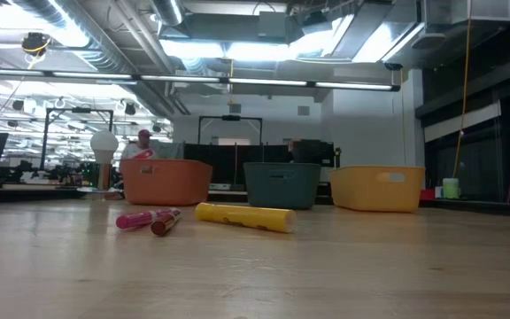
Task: Pick & Place Markers
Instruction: Put the light blue highlighter pen into the yellow bin
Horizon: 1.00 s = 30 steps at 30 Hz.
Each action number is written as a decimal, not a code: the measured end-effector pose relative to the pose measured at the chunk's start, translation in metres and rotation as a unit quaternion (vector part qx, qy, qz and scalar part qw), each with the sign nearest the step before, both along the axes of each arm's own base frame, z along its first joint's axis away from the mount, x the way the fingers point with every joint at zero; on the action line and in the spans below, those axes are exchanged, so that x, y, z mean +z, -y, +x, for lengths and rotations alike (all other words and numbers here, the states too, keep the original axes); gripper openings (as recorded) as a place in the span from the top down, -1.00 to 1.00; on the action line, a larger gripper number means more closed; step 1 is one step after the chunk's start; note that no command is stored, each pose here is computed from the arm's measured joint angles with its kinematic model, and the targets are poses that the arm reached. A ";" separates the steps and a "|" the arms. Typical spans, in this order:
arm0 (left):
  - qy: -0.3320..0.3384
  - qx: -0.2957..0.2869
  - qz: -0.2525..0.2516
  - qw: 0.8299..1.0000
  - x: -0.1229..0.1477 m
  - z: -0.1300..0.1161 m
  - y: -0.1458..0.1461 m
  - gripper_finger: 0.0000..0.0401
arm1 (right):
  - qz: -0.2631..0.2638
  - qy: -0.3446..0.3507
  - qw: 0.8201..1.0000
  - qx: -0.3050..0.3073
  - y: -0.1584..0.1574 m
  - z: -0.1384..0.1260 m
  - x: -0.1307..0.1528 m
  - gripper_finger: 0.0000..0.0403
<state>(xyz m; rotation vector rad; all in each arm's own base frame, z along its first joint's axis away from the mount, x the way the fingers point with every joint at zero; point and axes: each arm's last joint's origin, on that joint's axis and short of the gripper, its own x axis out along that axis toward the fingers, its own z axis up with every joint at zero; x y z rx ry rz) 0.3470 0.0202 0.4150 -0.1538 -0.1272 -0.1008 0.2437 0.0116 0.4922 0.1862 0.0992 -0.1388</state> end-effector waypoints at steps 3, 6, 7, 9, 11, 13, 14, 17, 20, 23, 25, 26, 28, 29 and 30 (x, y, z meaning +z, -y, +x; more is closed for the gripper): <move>0.000 0.000 0.000 1.000 0.000 0.000 0.000 0.74 | 0.001 0.000 1.000 0.004 0.002 0.000 0.000 -0.26; 0.000 -0.001 0.000 1.000 0.000 0.000 0.000 0.74 | 0.002 0.000 1.000 0.001 0.004 0.000 0.000 -0.20; 0.000 -0.001 0.000 1.000 0.000 0.000 0.000 0.74 | 0.002 0.001 1.000 0.004 0.004 0.000 0.000 -0.16; 0.000 -0.001 0.000 1.000 0.000 0.000 0.000 0.74 | 0.003 0.001 1.000 0.012 0.005 0.000 0.000 -0.05; 0.000 0.000 0.000 1.000 0.000 0.000 0.000 0.74 | 0.005 0.002 1.000 0.020 0.007 0.001 0.000 0.08; 0.000 0.000 0.000 1.000 0.000 0.000 0.000 0.74 | 0.005 0.002 1.000 0.024 0.008 0.001 0.000 0.22; 0.000 0.000 0.000 1.000 0.000 0.000 0.000 0.74 | 0.005 0.002 1.000 0.024 0.008 0.001 0.000 0.29; 0.000 0.003 -0.002 1.000 0.000 0.000 -0.001 0.74 | 0.006 0.004 1.000 0.027 0.009 0.001 0.001 0.50; 0.000 0.002 -0.004 1.000 0.000 0.000 0.000 0.74 | 0.005 0.004 0.999 0.032 0.010 0.001 0.001 0.68; 0.000 0.001 -0.003 1.000 0.000 0.000 0.000 0.74 | 0.004 0.003 0.999 0.033 0.010 0.001 0.001 0.70; -0.001 0.001 -0.005 1.000 0.000 0.000 0.000 0.74 | 0.005 0.003 0.999 0.033 0.010 0.001 0.001 0.70; -0.001 0.001 -0.005 1.000 0.000 0.000 0.000 0.74 | 0.005 0.003 0.999 0.034 0.010 0.001 0.001 0.70; -0.001 0.002 -0.007 1.000 0.000 0.000 0.000 0.73 | 0.005 0.003 0.999 0.034 0.010 0.001 0.001 0.70; -0.001 0.003 -0.009 1.000 0.000 0.000 0.000 0.70 | 0.006 0.003 0.999 0.034 0.010 0.001 0.001 0.70; -0.001 0.003 -0.011 1.000 0.000 0.000 0.000 0.65 | 0.007 0.003 0.999 0.034 0.010 0.001 0.001 0.70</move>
